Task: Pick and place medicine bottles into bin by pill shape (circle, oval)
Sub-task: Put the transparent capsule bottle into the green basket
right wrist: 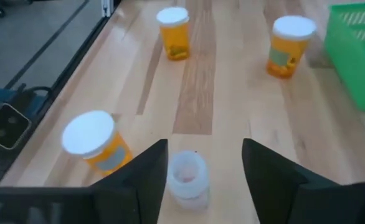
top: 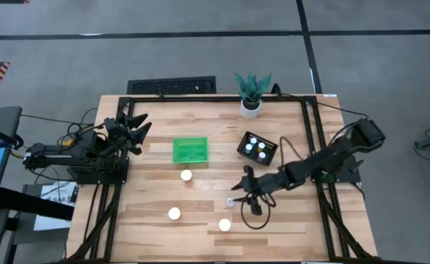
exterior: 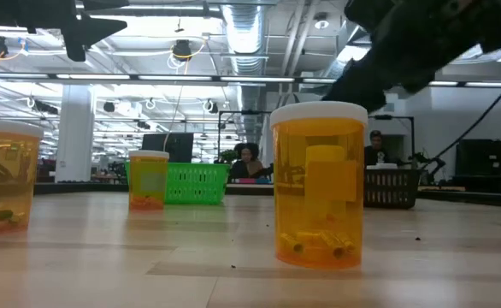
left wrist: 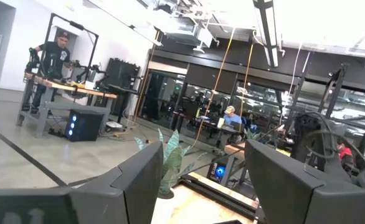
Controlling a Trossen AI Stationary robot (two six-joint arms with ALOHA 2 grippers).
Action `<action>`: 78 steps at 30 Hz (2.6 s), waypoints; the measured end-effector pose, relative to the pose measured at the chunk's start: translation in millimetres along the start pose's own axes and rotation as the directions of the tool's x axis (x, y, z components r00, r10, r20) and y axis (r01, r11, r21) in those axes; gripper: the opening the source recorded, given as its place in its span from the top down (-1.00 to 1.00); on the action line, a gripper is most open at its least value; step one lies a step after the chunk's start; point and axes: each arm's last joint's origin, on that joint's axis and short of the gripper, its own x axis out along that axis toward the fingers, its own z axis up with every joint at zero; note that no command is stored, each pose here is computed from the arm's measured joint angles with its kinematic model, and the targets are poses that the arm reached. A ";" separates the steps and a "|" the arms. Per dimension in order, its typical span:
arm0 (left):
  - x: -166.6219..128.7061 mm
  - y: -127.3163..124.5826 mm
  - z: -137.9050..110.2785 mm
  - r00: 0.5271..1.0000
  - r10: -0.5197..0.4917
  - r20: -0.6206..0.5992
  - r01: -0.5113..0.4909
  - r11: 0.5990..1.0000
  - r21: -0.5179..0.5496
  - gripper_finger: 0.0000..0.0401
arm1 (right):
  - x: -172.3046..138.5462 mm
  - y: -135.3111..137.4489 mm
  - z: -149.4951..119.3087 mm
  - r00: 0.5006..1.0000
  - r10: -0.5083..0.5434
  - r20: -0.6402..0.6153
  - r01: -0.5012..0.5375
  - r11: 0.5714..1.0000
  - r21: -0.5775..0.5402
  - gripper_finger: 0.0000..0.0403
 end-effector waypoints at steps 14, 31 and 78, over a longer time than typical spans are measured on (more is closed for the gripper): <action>0.0 0.0 -0.1 1.000 0.000 -0.001 0.000 1.000 -0.018 -0.10 | 39.0 10.3 -19.2 1.000 0.017 -0.008 -0.017 1.000 0.021 -0.21; 0.0 0.1 -0.8 1.000 0.000 -0.007 0.000 1.000 -0.023 -0.10 | 46.6 15.8 -24.8 0.999 0.002 -0.050 0.000 0.999 0.039 -0.13; 0.0 0.1 -1.0 1.000 0.000 -0.010 0.000 1.000 -0.009 -0.10 | -4.8 -8.7 48.1 0.897 -0.158 -0.412 0.106 0.984 -0.145 0.04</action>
